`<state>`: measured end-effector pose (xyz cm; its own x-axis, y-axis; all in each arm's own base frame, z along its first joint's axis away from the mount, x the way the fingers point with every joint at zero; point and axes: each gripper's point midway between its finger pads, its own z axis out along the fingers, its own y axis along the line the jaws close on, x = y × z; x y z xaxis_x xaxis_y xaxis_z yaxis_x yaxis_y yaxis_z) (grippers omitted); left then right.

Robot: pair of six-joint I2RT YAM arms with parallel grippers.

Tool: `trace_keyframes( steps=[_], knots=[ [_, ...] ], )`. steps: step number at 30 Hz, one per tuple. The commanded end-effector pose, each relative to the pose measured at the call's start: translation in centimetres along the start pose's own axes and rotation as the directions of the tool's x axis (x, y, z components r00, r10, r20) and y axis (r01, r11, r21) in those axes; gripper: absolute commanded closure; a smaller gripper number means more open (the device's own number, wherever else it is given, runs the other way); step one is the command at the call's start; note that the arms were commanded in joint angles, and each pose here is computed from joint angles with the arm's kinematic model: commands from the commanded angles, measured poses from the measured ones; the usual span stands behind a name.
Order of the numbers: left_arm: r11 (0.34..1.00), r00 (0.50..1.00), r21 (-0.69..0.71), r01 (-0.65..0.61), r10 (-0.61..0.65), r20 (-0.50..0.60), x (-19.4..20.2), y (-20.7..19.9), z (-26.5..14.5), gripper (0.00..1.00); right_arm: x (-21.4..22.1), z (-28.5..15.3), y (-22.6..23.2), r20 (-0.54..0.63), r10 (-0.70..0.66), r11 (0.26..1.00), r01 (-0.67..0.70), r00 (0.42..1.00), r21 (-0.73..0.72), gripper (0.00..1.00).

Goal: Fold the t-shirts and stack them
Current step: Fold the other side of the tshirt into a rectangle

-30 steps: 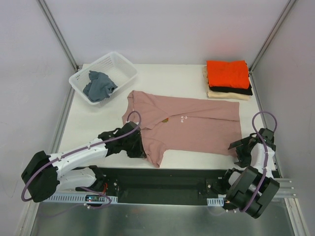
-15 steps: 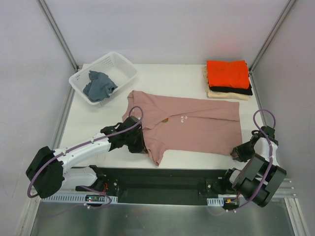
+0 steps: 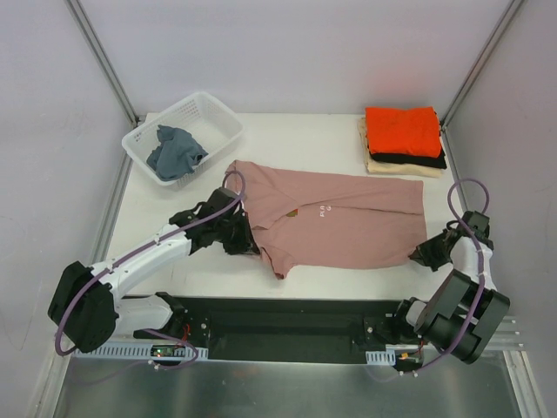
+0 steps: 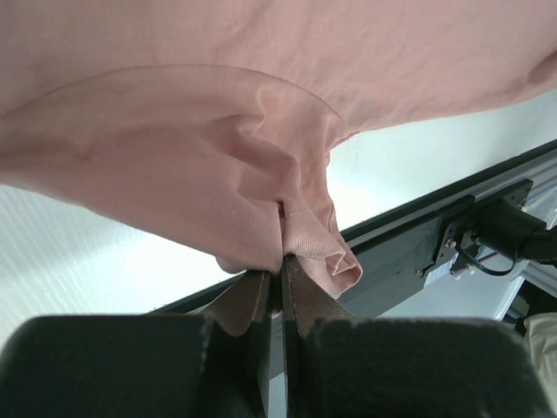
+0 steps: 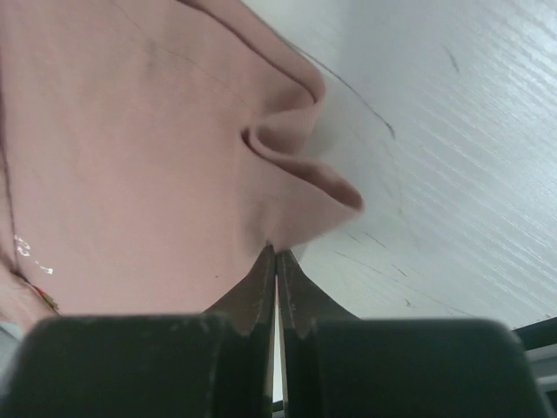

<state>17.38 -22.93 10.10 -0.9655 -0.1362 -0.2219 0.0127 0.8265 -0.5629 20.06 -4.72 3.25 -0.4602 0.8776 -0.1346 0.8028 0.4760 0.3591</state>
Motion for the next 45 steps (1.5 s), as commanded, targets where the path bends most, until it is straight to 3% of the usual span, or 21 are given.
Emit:
trace_keyframes(
  steps=[1,22,29,45],
  knots=[
    [0.997,0.998,0.053,-0.059,0.058,0.029,-1.6,-1.7,-1.0,1.00,-1.6,-1.8,2.0,0.058,-0.036,0.998,0.039,0.998,-0.053,0.99],
    [0.996,0.964,0.009,-0.091,0.086,0.253,-12.2,-3.7,-3.2,1.00,-4.2,-2.9,7.5,0.027,-0.127,0.986,0.130,0.991,-0.108,0.99],
    [0.998,0.963,-0.013,-0.063,0.064,0.261,-15.4,-3.1,-2.4,1.00,-6.7,-3.7,8.8,0.085,-0.115,0.990,0.121,0.990,-0.076,0.99],
    [0.998,0.965,-0.067,-0.011,0.028,0.262,-21.7,-0.6,0.3,1.00,-9.1,-1.3,12.2,0.066,-0.128,0.990,0.131,0.990,-0.051,0.99]
  ],
)
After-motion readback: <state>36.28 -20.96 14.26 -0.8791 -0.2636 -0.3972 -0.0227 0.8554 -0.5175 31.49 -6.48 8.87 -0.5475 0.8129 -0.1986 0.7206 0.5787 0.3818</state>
